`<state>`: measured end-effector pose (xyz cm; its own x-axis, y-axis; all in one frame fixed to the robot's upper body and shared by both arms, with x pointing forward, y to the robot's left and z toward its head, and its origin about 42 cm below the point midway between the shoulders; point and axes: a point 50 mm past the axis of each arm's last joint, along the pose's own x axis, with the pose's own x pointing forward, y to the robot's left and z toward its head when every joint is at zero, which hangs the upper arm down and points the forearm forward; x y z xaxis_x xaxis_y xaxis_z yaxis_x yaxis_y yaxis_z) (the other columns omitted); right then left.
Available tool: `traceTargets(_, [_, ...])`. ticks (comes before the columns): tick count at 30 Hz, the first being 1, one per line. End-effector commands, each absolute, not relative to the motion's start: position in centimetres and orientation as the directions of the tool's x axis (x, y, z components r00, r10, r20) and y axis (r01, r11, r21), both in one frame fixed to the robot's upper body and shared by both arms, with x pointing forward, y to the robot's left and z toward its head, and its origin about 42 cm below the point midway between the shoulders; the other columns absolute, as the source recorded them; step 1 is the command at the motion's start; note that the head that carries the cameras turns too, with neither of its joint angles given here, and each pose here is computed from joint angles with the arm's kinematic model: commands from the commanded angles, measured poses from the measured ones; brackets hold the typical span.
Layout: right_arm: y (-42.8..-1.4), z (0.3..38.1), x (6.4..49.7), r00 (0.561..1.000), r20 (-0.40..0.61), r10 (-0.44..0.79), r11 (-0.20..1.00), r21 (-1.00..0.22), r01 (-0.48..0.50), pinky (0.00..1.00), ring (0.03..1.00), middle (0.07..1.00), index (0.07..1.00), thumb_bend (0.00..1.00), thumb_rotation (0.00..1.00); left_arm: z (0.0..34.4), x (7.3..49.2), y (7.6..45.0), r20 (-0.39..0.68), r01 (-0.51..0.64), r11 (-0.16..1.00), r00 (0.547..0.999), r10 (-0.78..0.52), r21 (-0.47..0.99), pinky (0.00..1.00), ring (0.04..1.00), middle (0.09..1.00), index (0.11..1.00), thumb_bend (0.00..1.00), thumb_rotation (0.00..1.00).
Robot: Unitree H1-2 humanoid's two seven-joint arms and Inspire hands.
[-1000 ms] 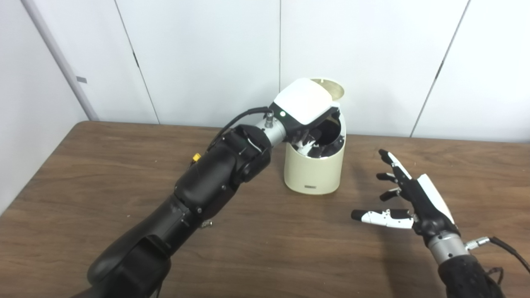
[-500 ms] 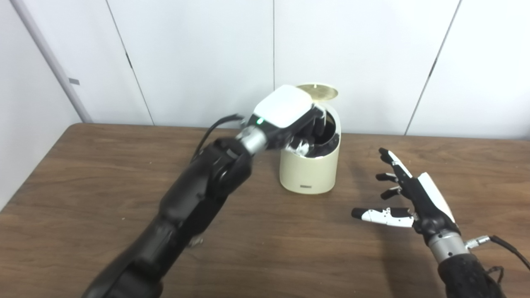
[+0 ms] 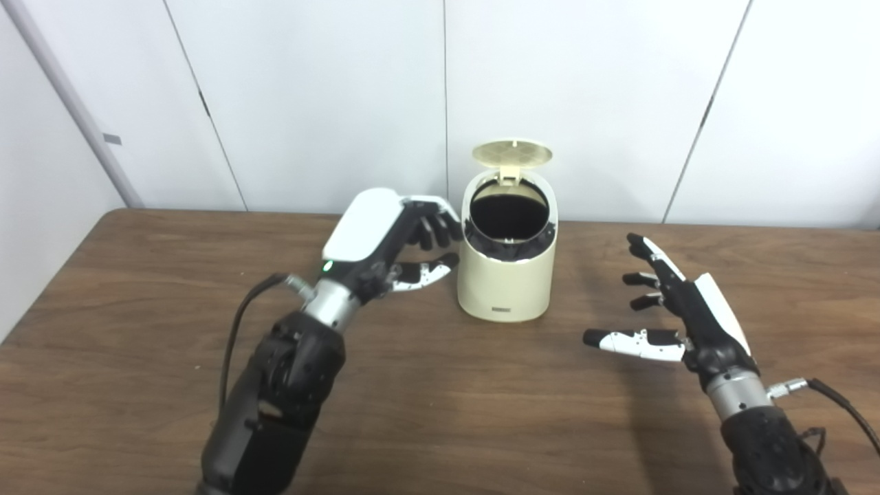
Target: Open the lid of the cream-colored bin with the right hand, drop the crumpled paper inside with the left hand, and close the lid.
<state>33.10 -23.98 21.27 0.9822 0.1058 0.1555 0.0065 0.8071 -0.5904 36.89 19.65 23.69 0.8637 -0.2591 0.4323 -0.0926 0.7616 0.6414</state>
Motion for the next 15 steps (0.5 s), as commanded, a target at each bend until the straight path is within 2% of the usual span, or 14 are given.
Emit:
traceTargets(1, [-24.2, 23.7, 33.9, 0.956, 0.262, 0.135, 0.796, -0.603, 0.053, 0.67, 0.807, 0.924, 0.923, 0.85, 0.33, 25.0, 36.4, 19.8, 0.509, -0.127, 0.833, 0.837, -0.201, 0.538, 0.45, 0.439, 0.51, 0.512, 0.5, 0.0])
traceTargets(2, [-24.2, 23.8, 34.1, 0.954, 0.266, 0.14, 0.791, -0.609, 0.053, 0.67, 0.805, 0.921, 0.922, 0.86, 0.35, 24.5, 36.1, 20.0, 0.498, -0.111, 0.855, 0.847, -0.184, 0.506, 0.47, 0.518, 0.505, 0.504, 0.51, 0.0])
traceTargets(3, [-24.3, 24.0, 34.3, 0.951, 0.272, 0.146, 0.786, -0.615, 0.056, 0.67, 0.805, 0.919, 0.922, 0.86, 0.36, 23.9, 35.8, 20.2, 0.483, -0.092, 0.876, 0.859, -0.17, 0.473, 0.5, 0.583, 0.611, 0.5, 0.51, 0.03])
traceTargets(4, [-24.3, 24.2, 34.4, 0.948, 0.28, 0.151, 0.781, -0.621, 0.059, 0.65, 0.802, 0.914, 0.92, 0.87, 0.37, 23.4, 35.6, 20.4, 0.472, -0.075, 0.893, 0.867, -0.162, 0.444, 0.53, 0.621, 0.665, 0.617, 0.57, 0.09])
traceTargets(5, [-24.3, 24.4, 34.6, 0.946, 0.284, 0.155, 0.777, -0.627, 0.061, 0.63, 0.799, 0.91, 0.917, 0.88, 0.38, 22.8, 35.3, 20.6, 0.456, -0.058, 0.908, 0.877, -0.153, 0.415, 0.55, 0.644, 0.699, 0.684, 0.6, 0.15])
traceTargets(7, [-24.3, 24.8, 34.8, 0.942, 0.294, 0.163, 0.768, -0.637, 0.067, 0.61, 0.797, 0.899, 0.914, 0.88, 0.38, 21.7, 34.7, 20.9, 0.433, -0.04, 0.925, 0.891, -0.138, 0.378, 0.58, 0.688, 0.757, 0.776, 0.63, 0.29])
traceTargets(9, [-24.3, 25.1, 35.1, 0.937, 0.304, 0.169, 0.763, -0.643, 0.071, 0.61, 0.799, 0.891, 0.912, 0.87, 0.37, 20.7, 34.2, 21.2, 0.419, -0.033, 0.935, 0.899, -0.126, 0.353, 0.59, 0.711, 0.783, 0.821, 0.64, 0.35])
traceTargets(12, [-24.3, 25.6, 35.5, 0.932, 0.312, 0.184, 0.751, -0.656, 0.071, 0.63, 0.816, 0.905, 0.913, 0.86, 0.34, 19.5, 33.6, 21.5, 0.402, -0.021, 0.945, 0.908, -0.119, 0.328, 0.61, 0.726, 0.799, 0.86, 0.63, 0.35])
traceTargets(15, [-24.2, 26.1, 35.8, 0.93, 0.313, 0.194, 0.736, -0.673, 0.073, 0.67, 0.827, 0.918, 0.916, 0.86, 0.35, 18.4, 33.2, 21.7, 0.383, -0.012, 0.948, 0.916, -0.117, 0.319, 0.62, 0.733, 0.806, 0.878, 0.61, 0.31])
